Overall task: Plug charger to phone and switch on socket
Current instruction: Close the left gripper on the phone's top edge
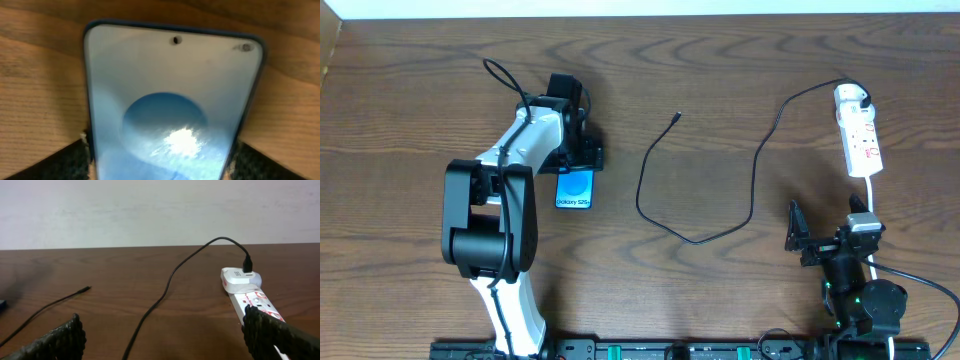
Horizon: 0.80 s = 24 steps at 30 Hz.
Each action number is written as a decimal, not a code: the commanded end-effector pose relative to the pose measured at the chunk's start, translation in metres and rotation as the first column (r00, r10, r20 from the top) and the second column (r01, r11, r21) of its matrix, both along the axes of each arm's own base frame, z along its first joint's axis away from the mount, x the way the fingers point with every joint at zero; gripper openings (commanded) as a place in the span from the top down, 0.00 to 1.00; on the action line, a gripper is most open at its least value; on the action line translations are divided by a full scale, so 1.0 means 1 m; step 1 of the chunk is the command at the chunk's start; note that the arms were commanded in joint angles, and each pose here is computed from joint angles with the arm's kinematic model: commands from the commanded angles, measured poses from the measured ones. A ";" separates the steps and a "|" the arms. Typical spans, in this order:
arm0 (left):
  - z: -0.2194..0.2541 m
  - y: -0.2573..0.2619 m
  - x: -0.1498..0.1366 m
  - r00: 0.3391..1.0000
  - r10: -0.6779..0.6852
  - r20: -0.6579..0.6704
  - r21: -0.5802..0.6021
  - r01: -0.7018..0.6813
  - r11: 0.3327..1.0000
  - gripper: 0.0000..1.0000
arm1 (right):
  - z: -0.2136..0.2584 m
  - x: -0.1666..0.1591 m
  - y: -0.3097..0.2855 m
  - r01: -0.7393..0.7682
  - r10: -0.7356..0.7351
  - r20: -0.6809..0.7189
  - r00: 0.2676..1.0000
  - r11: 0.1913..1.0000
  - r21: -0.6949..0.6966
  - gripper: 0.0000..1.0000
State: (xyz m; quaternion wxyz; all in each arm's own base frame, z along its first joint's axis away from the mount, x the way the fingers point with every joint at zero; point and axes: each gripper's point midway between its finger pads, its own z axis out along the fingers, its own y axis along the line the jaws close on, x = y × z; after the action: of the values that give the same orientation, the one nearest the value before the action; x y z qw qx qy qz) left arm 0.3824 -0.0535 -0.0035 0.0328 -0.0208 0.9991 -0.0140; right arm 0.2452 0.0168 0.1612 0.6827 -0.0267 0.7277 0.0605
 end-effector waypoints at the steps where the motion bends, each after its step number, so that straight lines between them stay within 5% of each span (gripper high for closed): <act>1: -0.029 0.001 -0.021 0.994 0.008 -0.105 -0.006 -0.009 1.000 0.20 | -0.002 0.000 0.001 -0.004 0.004 -0.003 1.000 1.000 0.003 0.01; 17: -0.028 0.003 -0.032 0.989 0.008 -0.151 0.000 -0.009 1.000 0.19 | -0.002 0.000 0.001 -0.004 0.004 -0.003 1.000 1.000 0.004 0.01; 20: -0.028 0.003 -0.036 0.986 0.009 -0.164 0.002 -0.009 1.000 0.03 | -0.002 0.000 0.001 -0.003 0.003 -0.003 1.000 1.000 0.004 0.01; 24: -0.028 0.004 -0.039 0.984 0.009 -0.177 0.004 -0.008 1.000 0.02 | -0.002 0.000 0.001 -0.004 0.004 -0.003 1.000 1.000 0.004 0.01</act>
State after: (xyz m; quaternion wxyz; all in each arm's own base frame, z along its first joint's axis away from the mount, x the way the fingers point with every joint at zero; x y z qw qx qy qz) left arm 0.3687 -0.0520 -0.0042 0.0034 -0.0201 0.9997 -0.0097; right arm 0.2452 0.0167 0.1612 0.6827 -0.0266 0.7277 0.0604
